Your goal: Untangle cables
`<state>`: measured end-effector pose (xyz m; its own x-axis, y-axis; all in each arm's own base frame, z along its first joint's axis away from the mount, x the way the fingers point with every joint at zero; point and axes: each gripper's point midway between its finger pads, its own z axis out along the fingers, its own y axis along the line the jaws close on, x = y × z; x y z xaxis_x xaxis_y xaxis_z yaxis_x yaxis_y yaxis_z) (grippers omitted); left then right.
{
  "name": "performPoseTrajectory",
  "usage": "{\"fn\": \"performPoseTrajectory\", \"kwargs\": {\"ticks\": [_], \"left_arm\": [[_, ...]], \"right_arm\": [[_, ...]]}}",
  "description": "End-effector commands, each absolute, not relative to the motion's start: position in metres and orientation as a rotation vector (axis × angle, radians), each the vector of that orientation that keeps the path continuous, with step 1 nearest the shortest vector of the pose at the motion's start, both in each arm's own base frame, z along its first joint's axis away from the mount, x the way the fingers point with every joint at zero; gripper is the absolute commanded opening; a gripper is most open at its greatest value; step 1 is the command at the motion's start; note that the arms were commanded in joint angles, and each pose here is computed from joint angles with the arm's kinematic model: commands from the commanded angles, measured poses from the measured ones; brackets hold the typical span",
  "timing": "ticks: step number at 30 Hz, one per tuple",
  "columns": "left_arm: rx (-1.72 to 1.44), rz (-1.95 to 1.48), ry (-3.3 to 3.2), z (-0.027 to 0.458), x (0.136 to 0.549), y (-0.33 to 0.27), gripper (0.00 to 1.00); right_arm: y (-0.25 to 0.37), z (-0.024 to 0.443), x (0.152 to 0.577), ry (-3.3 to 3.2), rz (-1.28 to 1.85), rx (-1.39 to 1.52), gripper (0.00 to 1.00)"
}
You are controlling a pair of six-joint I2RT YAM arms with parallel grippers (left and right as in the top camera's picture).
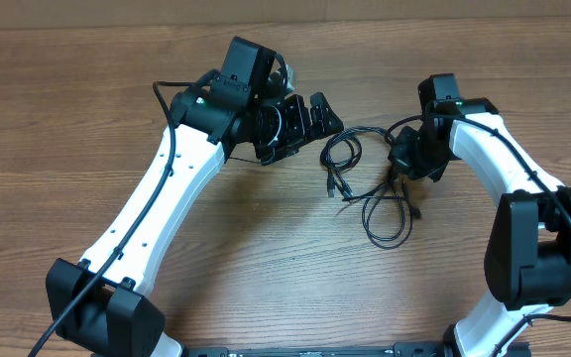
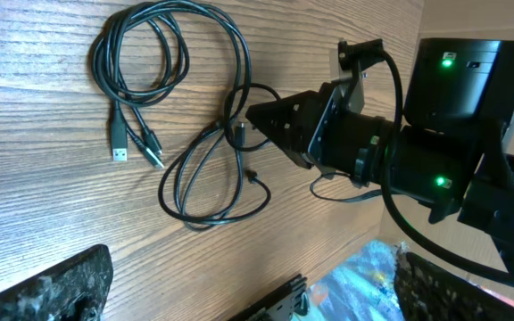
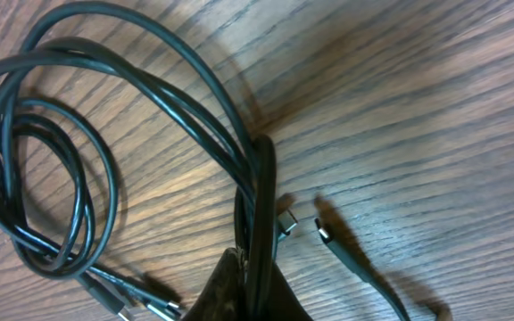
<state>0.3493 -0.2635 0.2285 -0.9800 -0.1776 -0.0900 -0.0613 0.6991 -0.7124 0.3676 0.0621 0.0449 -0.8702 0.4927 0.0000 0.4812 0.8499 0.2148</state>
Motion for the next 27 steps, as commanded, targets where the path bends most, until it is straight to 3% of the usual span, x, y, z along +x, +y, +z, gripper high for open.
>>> {"fn": "performPoseTrajectory", "kwargs": {"ticks": [1,5,7,8,13,19,27], "left_arm": [[-0.204,-1.125,2.741,0.229,0.355,-0.258,1.00],[-0.250,-1.179,2.741,0.232,0.356,-0.254,1.00],[-0.294,-1.227,2.743,0.235,0.356,-0.253,1.00],[-0.322,-1.242,2.742,0.237,0.357,-0.252,1.00],[-0.413,-1.251,2.748,0.236,0.359,-0.250,1.00],[-0.499,-1.266,2.762,0.236,0.356,-0.254,1.00],[-0.649,-1.295,2.742,0.241,0.353,-0.280,1.00]], "right_arm": [[0.075,0.079,0.391,2.905,0.454,0.591,0.04],[0.083,0.126,0.406,2.794,0.511,0.479,0.04],[0.092,0.170,0.412,2.666,0.551,0.357,0.04],[0.101,0.203,0.411,2.574,0.583,0.257,0.04],[0.108,0.262,0.396,2.419,0.615,0.179,0.04],[0.116,0.307,0.373,2.312,0.708,0.125,0.04],[0.123,0.333,0.353,2.251,0.784,0.067,0.04]]}}
